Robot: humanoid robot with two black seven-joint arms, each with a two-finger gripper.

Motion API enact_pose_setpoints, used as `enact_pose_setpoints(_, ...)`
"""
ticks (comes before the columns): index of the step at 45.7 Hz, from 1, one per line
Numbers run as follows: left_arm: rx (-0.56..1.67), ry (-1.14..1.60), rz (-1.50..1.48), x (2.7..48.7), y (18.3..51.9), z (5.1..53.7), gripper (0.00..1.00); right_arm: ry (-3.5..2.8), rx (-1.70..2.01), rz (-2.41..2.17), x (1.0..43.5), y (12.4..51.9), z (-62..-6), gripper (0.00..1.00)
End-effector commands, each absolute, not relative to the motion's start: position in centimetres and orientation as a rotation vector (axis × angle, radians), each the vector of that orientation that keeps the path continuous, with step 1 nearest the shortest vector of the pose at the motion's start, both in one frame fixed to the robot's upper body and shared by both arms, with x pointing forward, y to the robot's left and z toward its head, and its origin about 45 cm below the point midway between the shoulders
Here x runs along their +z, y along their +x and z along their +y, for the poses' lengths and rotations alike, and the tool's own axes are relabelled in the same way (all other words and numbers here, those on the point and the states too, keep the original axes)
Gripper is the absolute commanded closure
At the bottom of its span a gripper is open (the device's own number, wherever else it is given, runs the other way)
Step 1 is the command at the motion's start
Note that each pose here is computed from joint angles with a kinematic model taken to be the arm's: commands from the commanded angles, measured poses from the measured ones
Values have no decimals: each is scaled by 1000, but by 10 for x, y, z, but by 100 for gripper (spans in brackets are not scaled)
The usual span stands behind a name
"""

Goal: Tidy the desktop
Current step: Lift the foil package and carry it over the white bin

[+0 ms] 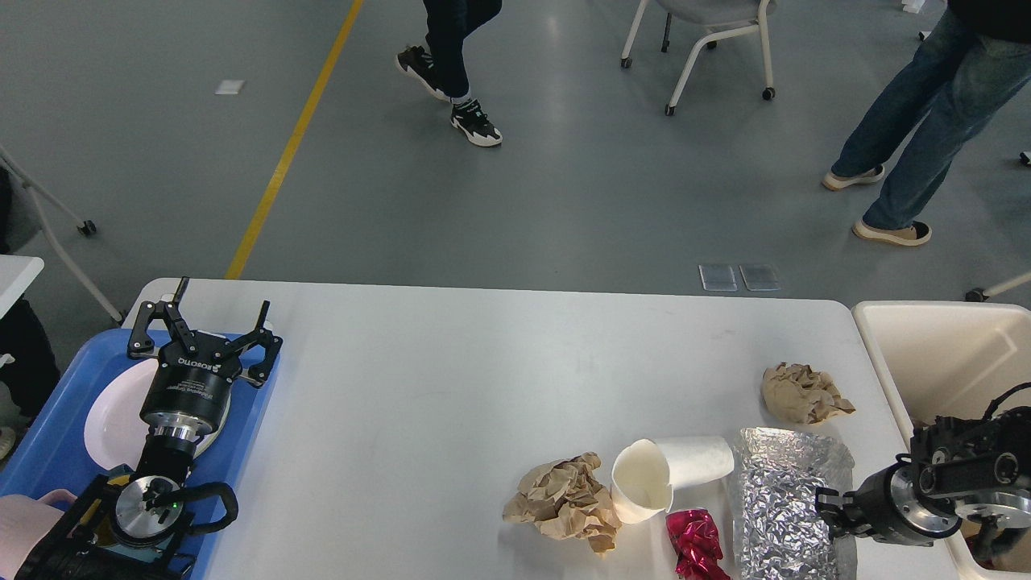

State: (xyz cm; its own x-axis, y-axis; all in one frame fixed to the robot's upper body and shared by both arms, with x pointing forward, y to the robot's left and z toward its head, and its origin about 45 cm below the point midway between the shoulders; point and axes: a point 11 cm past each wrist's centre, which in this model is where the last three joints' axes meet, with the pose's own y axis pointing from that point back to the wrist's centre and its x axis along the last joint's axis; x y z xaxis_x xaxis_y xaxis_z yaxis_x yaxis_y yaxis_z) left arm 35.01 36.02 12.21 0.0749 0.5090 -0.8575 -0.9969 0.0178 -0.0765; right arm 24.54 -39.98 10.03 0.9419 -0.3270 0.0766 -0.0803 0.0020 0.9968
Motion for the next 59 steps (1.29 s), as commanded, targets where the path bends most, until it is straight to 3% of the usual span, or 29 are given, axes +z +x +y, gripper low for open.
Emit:
enact_pose_setpoints(1,1360,-846,755,122,350,360,4,1625,-263,-279,144,257,-396,100)
enact_pose_setpoints(16,1360,-846,755,122,350,360,3,1601,-244,-227,273,297,-377,100)
enact_pose_setpoints(26,1360,-846,755,122,350,360,4,1589,-250,-307,332,314,-349,100)
enact_pose_setpoints(34,1360,-846,755,122,350,360,4,1570,-257,-388,336,317,-363,100)
enact_pose_setpoints(41,1360,-846,755,122,350,360,3,1472,-244,-678,341,325,-429,100)
enact_pose_setpoints(51,1360,-846,755,122,350,360,4,1304,-288,-1025,309,316,-558,100)
enact_pose_setpoints(59,1360,-846,755,122,350,360,4,1170,-263,-1120,244,300,-599,100)
